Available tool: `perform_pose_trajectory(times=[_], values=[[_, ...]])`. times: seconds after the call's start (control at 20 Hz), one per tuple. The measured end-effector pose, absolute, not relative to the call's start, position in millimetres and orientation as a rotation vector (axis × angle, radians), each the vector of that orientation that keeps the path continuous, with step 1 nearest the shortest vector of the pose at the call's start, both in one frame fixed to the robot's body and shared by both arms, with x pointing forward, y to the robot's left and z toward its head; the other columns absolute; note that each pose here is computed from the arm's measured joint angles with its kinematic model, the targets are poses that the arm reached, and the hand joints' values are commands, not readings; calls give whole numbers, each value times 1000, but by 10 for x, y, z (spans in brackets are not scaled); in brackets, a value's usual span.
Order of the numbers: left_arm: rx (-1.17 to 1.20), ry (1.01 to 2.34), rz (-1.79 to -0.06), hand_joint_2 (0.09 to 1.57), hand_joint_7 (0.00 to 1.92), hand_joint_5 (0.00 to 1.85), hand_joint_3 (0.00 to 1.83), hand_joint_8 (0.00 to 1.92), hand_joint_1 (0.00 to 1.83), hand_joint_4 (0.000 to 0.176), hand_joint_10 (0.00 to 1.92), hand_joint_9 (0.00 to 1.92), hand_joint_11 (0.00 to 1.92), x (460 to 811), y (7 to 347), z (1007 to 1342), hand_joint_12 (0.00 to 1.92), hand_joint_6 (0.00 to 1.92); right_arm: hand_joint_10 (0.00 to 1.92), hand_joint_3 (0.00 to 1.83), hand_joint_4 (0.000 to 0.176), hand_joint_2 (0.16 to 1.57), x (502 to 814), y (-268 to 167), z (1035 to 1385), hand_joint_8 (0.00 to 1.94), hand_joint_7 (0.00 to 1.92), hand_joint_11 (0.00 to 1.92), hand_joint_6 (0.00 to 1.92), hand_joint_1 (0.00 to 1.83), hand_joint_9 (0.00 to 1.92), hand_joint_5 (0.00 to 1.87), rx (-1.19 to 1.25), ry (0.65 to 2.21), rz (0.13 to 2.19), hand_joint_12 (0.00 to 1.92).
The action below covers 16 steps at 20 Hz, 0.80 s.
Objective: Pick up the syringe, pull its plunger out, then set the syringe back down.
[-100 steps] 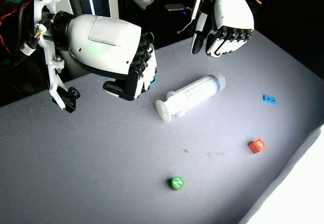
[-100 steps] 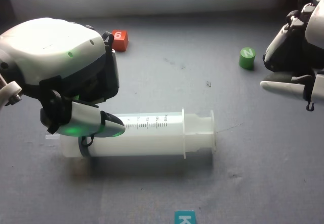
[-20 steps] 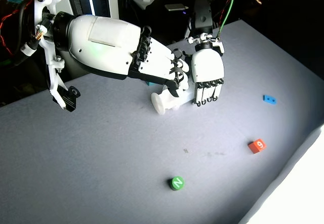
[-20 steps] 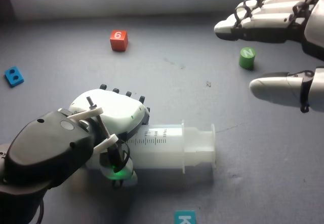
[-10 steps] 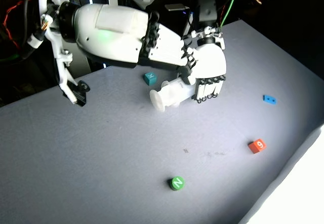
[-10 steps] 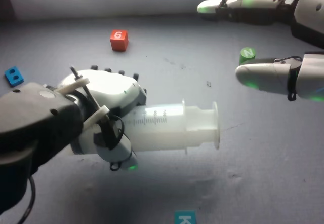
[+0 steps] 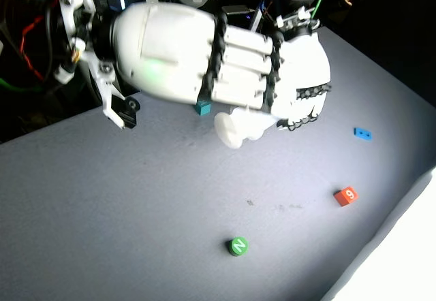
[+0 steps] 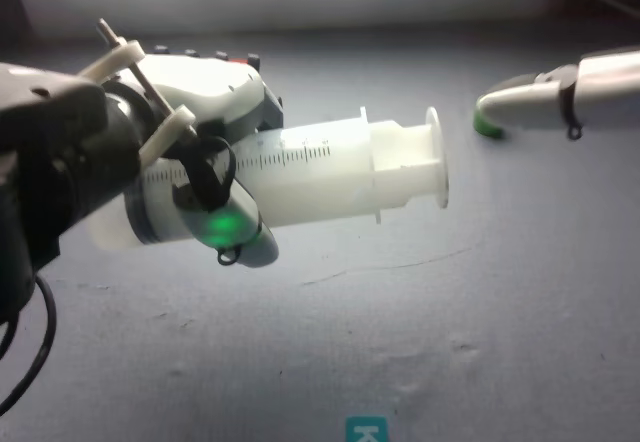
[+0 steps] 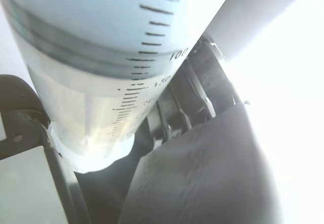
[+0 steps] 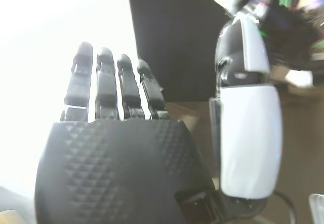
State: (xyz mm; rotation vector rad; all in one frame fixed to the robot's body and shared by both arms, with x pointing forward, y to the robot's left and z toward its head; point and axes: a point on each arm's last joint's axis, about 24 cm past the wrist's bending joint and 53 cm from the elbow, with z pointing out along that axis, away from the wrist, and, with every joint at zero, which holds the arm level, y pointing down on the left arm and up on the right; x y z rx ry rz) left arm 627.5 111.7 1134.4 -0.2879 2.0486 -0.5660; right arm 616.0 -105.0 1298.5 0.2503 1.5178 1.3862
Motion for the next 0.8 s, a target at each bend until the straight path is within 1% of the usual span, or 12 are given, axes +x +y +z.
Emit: perform_pose_trajectory(times=[0.1,0.2,0.25,0.3,0.35,0.4,0.45,0.6,0.65,0.7,0.75,0.8], values=[[-293,2044,-556,1138,938,937,2,1182,1213,0,895,873,633,6291,1154,11436,1175,977,39,0,0,980,6156,-1008,12971,39,168,0,30,940,177,86,263,1525,1412,510],[-290,2034,-568,1149,922,913,3,1213,1209,0,907,868,628,6283,1143,11503,1191,1011,34,0,0,986,6125,-903,12931,33,165,0,28,915,166,86,285,1553,1456,470],[-299,2037,-577,1156,910,901,1,1228,1205,0,932,852,603,6278,1130,11519,1234,1030,41,0,0,968,6126,-875,12895,36,184,0,28,956,182,95,306,1570,1472,509],[-299,2038,-576,1156,910,901,1,1228,1205,0,932,852,603,6279,1135,11524,1234,1030,41,0,0,968,6124,-849,12861,36,184,0,28,956,182,95,320,1586,1480,509],[-299,2040,-569,1141,932,944,0,1196,1213,0,914,868,623,6278,1156,11521,1213,964,38,0,0,970,6124,-811,12807,29,176,0,28,917,178,101,328,1609,1482,498],[-300,2039,-562,1141,932,944,0,1196,1213,0,914,868,623,6282,1169,11522,1213,964,38,0,0,970,6136,-796,12773,29,176,0,28,917,178,101,329,1623,1478,498],[-304,2037,-556,1145,922,929,1,1193,1208,0,891,863,621,6287,1189,11527,1193,1005,28,0,0,970,6169,-768,12750,16,157,0,17,926,157,87,329,1628,1480,437],[-304,2038,-569,1151,911,921,1,1216,1206,0,891,861,614,6269,1161,11542,1209,1005,32,0,0,960,6213,-728,12732,17,167,0,13,911,167,84,339,1629,1493,464],[-305,2038,-569,1148,916,930,0,1215,1209,0,898,861,610,6270,1163,11541,1227,987,36,0,0,955,6213,-692,12726,21,177,0,18,928,174,96,338,1630,1501,470],[-305,2038,-568,1140,931,948,0,1197,1215,0,899,869,617,6271,1165,11542,1229,954,36,0,0,965,6216,-657,12713,19,173,0,16,902,174,93,336,1631,1509,472],[-304,2038,-568,1151,917,916,1,1226,1210,0,921,850,589,6271,1164,11542,1269,997,37,0,0,977,6210,-607,12666,14,167,0,9,934,169,83,330,1640,1514,445],[-305,2038,-568,1151,917,916,1,1226,1210,0,921,850,589,6271,1165,11542,1269,997,37,0,0,977,6217,-589,12612,14,167,0,9,934,169,83,330,1650,1511,445]])
